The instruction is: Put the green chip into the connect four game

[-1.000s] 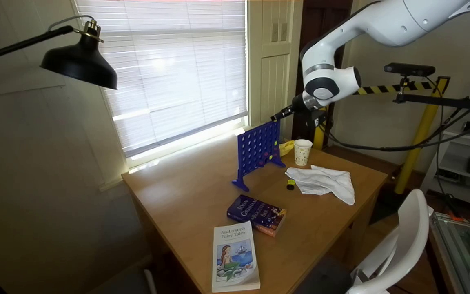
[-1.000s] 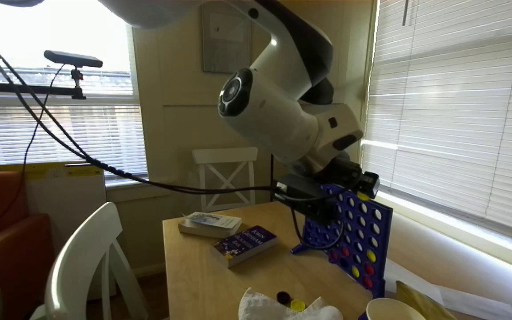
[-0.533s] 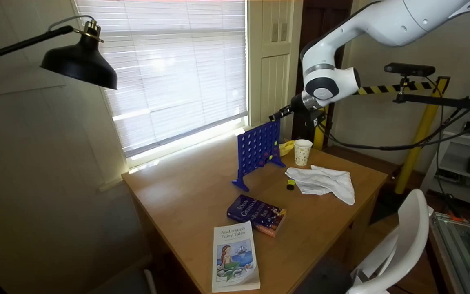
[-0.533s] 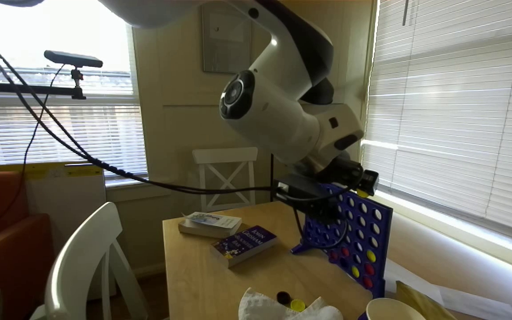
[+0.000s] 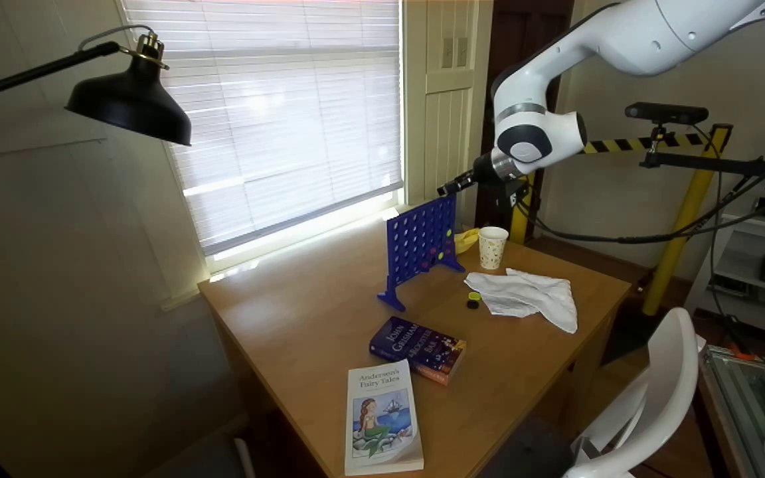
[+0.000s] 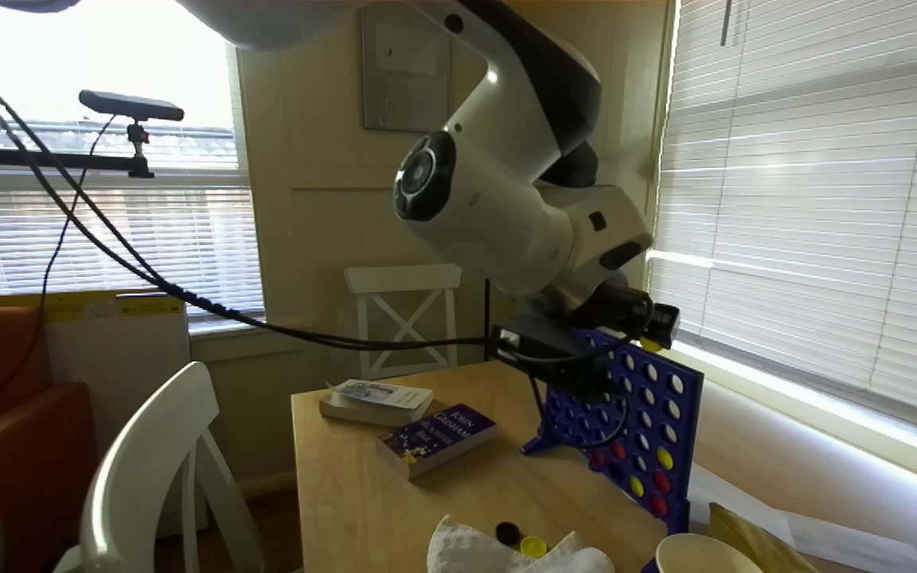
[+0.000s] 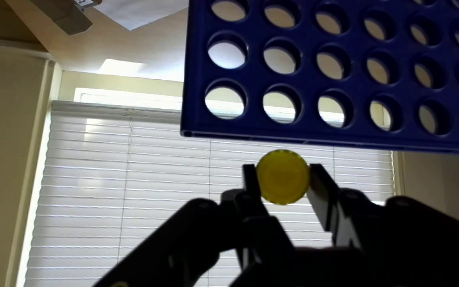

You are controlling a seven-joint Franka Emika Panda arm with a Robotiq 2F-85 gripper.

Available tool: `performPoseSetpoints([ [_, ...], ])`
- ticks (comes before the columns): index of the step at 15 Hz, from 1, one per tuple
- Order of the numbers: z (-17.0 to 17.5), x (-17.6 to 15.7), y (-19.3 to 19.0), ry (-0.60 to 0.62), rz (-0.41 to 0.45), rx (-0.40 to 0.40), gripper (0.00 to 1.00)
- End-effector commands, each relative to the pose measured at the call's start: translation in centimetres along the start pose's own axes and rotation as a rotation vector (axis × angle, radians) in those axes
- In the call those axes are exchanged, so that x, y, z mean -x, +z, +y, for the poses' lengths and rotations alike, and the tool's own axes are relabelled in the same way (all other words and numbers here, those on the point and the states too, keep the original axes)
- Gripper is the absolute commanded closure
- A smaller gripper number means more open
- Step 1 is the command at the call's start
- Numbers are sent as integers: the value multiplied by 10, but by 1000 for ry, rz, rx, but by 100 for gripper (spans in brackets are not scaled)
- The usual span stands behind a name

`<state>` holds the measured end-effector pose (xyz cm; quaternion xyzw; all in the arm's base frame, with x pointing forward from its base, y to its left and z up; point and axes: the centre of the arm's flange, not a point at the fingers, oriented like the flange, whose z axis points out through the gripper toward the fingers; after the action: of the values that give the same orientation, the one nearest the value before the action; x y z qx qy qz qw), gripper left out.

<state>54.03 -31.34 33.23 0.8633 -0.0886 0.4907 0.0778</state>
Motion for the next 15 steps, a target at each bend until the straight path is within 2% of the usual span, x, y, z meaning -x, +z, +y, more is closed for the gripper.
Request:
performPoseSetpoints([
  [1, 0, 8, 8, -1, 20, 12, 89],
  [15, -2, 9, 9, 27, 47, -4, 89],
])
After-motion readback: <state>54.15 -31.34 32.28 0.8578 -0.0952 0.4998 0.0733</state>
